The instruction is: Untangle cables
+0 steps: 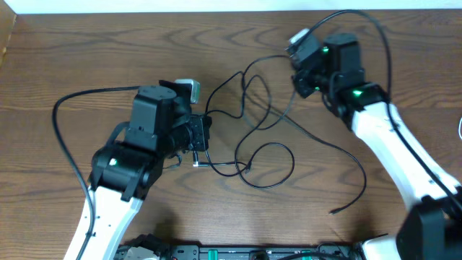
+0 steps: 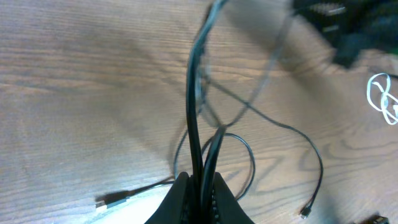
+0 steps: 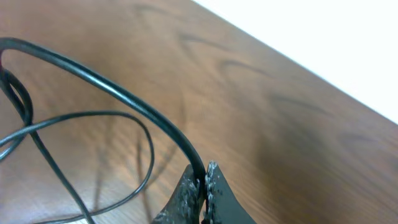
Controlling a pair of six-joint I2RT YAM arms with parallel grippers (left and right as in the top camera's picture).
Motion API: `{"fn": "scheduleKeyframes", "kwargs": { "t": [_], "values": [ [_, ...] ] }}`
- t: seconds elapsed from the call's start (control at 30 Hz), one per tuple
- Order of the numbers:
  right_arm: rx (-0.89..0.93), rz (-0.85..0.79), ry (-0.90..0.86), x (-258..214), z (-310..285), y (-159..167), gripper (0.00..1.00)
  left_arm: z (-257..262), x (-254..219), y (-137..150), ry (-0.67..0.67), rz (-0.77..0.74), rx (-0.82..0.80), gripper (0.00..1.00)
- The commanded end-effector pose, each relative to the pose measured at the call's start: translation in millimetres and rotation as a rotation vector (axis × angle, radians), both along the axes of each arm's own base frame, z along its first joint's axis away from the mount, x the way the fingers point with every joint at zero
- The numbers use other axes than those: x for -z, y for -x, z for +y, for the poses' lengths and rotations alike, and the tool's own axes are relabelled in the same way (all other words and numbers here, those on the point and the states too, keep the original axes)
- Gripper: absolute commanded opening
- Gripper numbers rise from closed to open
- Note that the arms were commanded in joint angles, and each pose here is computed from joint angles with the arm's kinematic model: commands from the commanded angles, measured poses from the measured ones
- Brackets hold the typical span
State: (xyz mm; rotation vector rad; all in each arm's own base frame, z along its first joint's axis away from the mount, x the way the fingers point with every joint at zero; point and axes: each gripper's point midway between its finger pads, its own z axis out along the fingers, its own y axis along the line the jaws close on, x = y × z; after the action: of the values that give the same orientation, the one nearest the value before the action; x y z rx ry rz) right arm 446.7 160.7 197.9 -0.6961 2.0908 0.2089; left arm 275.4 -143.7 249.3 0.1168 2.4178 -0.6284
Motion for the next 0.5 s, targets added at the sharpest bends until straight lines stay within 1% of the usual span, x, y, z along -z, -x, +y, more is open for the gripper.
{"fn": "scheduleKeyframes", "kwargs": {
  "t": [0.0, 0.03, 0.07, 0.1, 0.13, 0.17, 0.2, 0.23, 0.3, 0.33, 0.37, 0.43, 0.47],
  "values": [
    [0.229, -0.057, -0.078, -43.2, -45.3, -3.5, 0.01, 1.3, 28.7, -14.3, -0.065, 0.068, -0.010, 0.08],
    [0.244, -0.079, -0.129, -60.1, -51.1, -0.1, 0.01, 0.3, 40.1, -17.2, -0.078, 0.103, -0.009, 0.08],
    [0.221, -0.115, -0.173, -80.5, -53.5, 5.7, 0.01, -1.6, 56.3, -22.3, -0.095, 0.151, -0.008, 0.08],
    [0.211, -0.142, -0.192, -93.0, -55.5, 9.2, 0.01, -3.1, 68.5, -26.8, -0.107, 0.183, -0.007, 0.11],
    [0.219, -0.171, -0.199, -105.1, -60.8, 12.7, 0.01, -4.8, 81.0, -31.5, -0.118, 0.214, -0.007, 0.17],
    [0.227, -0.192, -0.203, -113.8, -65.5, 15.8, 0.01, -5.9, 89.4, -34.5, -0.125, 0.234, -0.006, 0.17],
    [0.233, -0.210, -0.207, -121.7, -69.6, 19.2, 0.01, -7.3, 102.7, -38.0, -0.136, 0.268, -0.005, 0.29],
    [0.235, -0.223, -0.210, -126.8, -71.1, 21.4, 0.01, -7.7, 108.8, -38.6, -0.141, 0.285, -0.004, 0.33],
    [0.233, -0.256, -0.219, -138.9, -72.0, 25.5, 0.01, -8.0, 117.1, -39.0, -0.149, 0.310, -0.003, 0.57],
    [0.211, -0.296, -0.238, -153.6, -69.4, 30.4, 0.01, -8.1, 118.0, -39.4, -0.150, 0.311, -0.003, 0.67],
    [0.176, -0.349, -0.265, -172.7, -64.7, 36.7, 0.01, -8.9, 116.6, -41.6, -0.146, 0.300, -0.003, 0.70],
    [0.167, -0.409, -0.321, -196.8, -63.1, 43.5, 0.01, -9.6, 115.6, -43.8, -0.143, 0.291, -0.004, 0.71],
    [0.176, -0.465, -0.369, -217.9, -65.0, 49.0, 0.01, -9.8, 115.4, -44.0, -0.142, 0.289, -0.004, 0.71]
  ]
}}
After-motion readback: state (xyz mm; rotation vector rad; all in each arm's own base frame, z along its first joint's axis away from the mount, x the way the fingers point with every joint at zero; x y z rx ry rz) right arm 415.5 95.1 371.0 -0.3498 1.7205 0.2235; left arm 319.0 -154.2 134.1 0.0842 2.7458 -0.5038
